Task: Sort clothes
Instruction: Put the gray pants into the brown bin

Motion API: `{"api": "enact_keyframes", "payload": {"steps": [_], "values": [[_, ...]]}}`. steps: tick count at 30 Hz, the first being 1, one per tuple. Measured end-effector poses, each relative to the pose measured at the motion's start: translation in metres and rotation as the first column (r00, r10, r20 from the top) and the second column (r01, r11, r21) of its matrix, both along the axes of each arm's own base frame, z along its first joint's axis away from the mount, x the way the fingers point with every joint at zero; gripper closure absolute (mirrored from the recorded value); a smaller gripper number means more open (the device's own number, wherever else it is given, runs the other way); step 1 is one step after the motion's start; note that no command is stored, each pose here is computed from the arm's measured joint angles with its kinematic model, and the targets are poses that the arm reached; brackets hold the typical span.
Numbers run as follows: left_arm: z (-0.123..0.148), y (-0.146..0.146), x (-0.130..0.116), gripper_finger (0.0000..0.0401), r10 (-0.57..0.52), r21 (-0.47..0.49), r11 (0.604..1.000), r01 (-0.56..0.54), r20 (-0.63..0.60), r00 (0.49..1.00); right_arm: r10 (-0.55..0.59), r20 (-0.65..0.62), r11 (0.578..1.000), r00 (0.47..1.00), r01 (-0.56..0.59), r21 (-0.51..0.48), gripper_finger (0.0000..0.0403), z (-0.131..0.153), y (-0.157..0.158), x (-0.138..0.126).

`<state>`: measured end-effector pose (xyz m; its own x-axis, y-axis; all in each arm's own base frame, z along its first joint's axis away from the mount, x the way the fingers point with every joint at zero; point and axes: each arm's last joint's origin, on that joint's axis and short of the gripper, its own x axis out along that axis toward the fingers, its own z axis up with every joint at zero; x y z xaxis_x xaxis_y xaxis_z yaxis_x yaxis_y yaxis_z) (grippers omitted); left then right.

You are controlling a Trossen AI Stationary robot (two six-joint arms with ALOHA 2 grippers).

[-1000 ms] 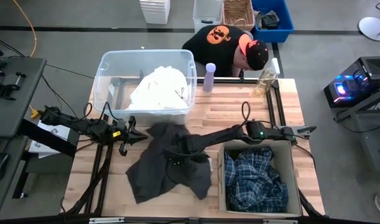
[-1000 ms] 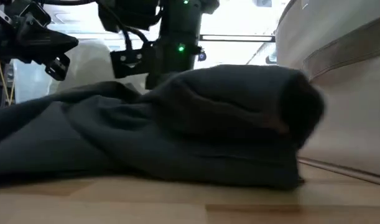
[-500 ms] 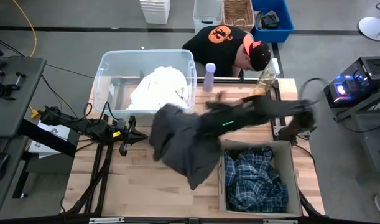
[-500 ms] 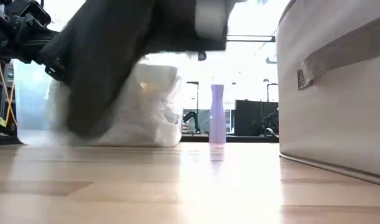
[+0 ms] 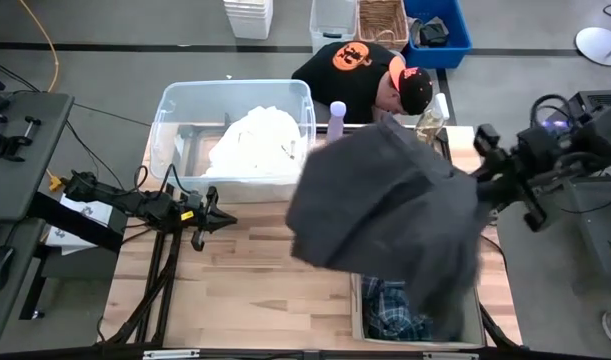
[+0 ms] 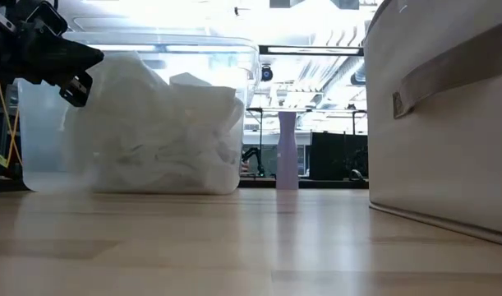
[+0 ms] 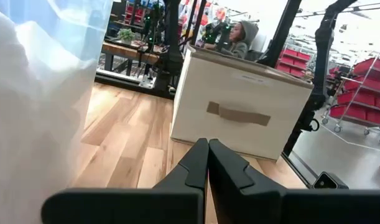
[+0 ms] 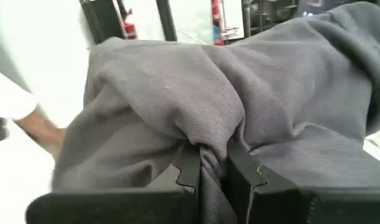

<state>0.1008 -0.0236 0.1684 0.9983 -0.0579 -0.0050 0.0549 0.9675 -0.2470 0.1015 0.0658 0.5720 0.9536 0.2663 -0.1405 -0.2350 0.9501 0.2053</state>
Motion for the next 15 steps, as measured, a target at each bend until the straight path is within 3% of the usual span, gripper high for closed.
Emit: {"api": "enact_keyframes", "payload": {"steps": [2, 5, 9, 15], "values": [[0.0, 0.0, 0.0, 0.04, 0.0, 0.0, 1.0, 0.0, 0.0, 1.0, 0.013, -0.049, 0.999, 0.999, -0.012, 0.032, 0.0373, -0.004, -0.003, -0.013], [0.0, 0.0, 0.0, 0.04, 0.0, 0.0, 1.0, 0.0, 0.0, 1.0, 0.019, -0.219, 0.995, 0.975, 0.003, 0.096, 0.0373, -0.019, -0.007, -0.024], [0.0, 0.0, 0.0, 0.04, 0.0, 0.0, 1.0, 0.0, 0.0, 1.0, 0.035, -0.494, 0.978, 0.869, 0.072, 0.196, 0.0374, -0.04, -0.008, -0.033], [0.0, 0.0, 0.0, 0.04, 0.0, 0.0, 1.0, 0.0, 0.0, 1.0, 0.233, -0.577, 0.892, 0.783, 0.065, 0.448, 0.0375, -0.038, -0.001, -0.035]]}}
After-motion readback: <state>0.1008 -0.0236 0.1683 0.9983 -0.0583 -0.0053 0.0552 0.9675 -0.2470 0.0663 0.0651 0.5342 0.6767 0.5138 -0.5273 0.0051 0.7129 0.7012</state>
